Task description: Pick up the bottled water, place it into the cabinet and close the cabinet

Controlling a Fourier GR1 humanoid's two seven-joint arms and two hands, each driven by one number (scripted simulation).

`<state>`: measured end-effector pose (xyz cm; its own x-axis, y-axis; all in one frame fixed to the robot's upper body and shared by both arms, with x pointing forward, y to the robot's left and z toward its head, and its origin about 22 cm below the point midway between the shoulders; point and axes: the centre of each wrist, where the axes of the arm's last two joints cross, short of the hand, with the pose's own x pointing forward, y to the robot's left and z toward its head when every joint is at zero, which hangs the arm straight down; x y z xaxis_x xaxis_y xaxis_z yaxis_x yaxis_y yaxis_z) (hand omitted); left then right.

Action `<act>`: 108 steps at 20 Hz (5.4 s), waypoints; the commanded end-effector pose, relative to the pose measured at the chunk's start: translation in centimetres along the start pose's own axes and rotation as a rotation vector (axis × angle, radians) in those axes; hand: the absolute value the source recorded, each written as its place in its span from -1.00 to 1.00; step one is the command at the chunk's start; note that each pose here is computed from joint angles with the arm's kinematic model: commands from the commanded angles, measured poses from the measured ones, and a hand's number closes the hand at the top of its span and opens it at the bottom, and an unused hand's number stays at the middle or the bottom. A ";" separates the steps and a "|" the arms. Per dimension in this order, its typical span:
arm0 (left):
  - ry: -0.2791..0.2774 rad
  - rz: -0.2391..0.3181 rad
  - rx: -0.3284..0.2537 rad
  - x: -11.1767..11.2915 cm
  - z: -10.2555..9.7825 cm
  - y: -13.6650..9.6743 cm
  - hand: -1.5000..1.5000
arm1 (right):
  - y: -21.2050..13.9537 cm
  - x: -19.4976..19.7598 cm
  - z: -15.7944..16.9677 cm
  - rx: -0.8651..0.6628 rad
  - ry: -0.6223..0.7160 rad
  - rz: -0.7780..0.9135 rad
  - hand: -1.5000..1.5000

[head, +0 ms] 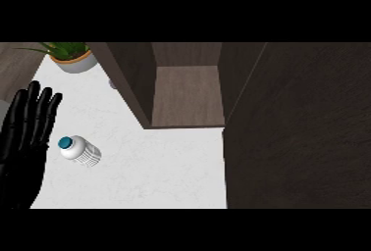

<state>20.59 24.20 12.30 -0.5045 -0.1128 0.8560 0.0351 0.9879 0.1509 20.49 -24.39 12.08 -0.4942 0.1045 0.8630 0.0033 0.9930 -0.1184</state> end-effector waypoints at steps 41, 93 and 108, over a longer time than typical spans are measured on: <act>0.434 -0.010 0.351 -8.4 7.9 5.6 -1.00 | 1.8 9.9 12.1 0.060 0.227 -0.199 -1.00; 0.394 0.417 0.335 -26.9 14.1 -0.1 1.00 | 0.9 8.6 15.2 0.085 0.239 -0.212 -1.00; 0.397 0.521 0.144 -26.3 7.9 -6.7 1.00 | 1.5 9.0 15.0 0.080 0.253 -0.221 -1.00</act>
<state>25.33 23.23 -16.13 -0.1112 0.3300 0.9374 -0.0143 0.9426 -0.3335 2.70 -22.78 10.38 -0.2108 -0.0821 0.9741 -0.1573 0.9863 0.0491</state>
